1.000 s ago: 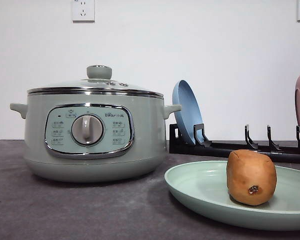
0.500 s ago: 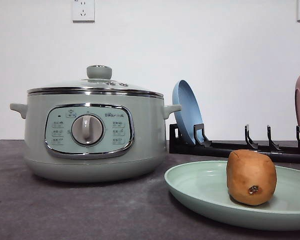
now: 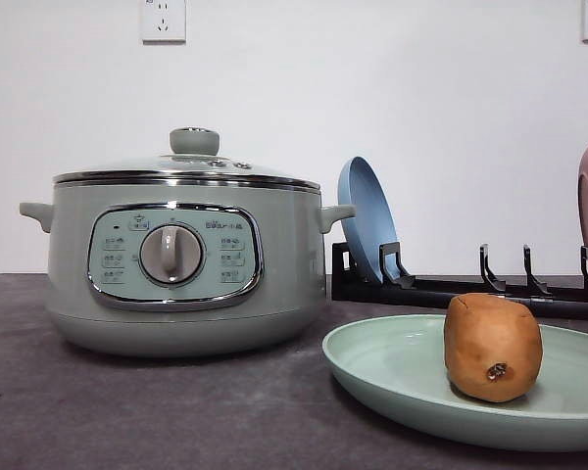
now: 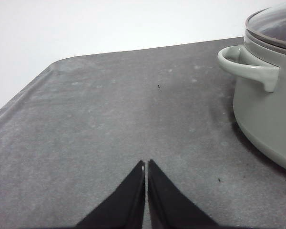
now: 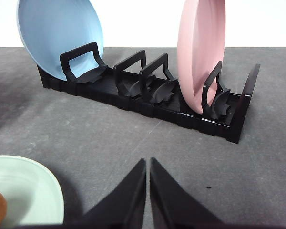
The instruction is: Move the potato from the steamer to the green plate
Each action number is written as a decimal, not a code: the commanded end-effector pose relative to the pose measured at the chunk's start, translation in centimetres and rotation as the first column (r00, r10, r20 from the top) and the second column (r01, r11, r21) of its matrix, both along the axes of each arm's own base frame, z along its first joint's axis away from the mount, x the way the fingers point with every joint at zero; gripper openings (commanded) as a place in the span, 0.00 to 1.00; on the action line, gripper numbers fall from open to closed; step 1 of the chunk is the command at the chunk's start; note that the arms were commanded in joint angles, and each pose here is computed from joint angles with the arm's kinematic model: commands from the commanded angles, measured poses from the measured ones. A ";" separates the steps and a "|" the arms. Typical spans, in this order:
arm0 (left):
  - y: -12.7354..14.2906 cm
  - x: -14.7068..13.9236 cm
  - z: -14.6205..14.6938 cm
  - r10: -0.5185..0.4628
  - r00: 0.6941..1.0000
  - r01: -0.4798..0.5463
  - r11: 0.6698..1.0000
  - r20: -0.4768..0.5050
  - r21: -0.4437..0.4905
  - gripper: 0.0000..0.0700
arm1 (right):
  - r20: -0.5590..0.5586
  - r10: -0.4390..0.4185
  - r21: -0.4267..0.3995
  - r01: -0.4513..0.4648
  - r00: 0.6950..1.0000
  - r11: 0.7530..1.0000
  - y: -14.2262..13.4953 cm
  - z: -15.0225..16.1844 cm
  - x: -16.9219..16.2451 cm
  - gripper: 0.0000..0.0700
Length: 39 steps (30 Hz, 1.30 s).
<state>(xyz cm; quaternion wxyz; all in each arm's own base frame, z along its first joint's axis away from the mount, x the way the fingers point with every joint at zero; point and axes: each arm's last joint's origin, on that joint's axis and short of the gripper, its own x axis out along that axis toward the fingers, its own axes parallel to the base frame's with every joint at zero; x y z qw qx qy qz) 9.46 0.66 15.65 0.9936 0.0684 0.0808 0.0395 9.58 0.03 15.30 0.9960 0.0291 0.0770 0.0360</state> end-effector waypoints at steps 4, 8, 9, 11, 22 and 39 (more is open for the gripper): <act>0.0 0.1 -0.7 0.004 1.000 -0.004 1.000 -0.023 -0.003 0.00 | 0.007 -0.001 -0.001 0.001 1.000 1.000 0.0 -0.1 0.0 0.00; 0.0 0.1 -0.7 0.004 1.000 -0.004 1.000 -0.023 -0.003 0.00 | 0.007 -0.001 -0.001 0.001 1.000 1.000 0.0 -0.1 0.0 0.00; 0.0 0.1 -0.7 0.004 1.000 -0.005 1.000 -0.023 -0.003 0.00 | 0.007 -0.001 -0.001 0.001 1.000 1.000 0.0 -0.1 0.0 0.00; 0.0 0.1 -0.7 0.004 1.000 -0.004 1.000 -0.023 -0.003 0.00 | 0.007 -0.001 -0.001 0.001 1.000 1.000 0.0 -0.1 0.0 0.00; 0.0 0.1 -0.7 0.004 1.000 -0.004 1.000 -0.023 -0.003 0.00 | 0.007 -0.001 -0.001 0.001 1.000 1.000 0.0 -0.1 0.0 0.00; 0.0 0.1 -0.7 0.004 1.000 -0.004 1.000 -0.023 -0.003 0.00 | 0.007 -0.001 -0.001 0.001 1.000 1.000 0.0 -0.1 0.0 0.00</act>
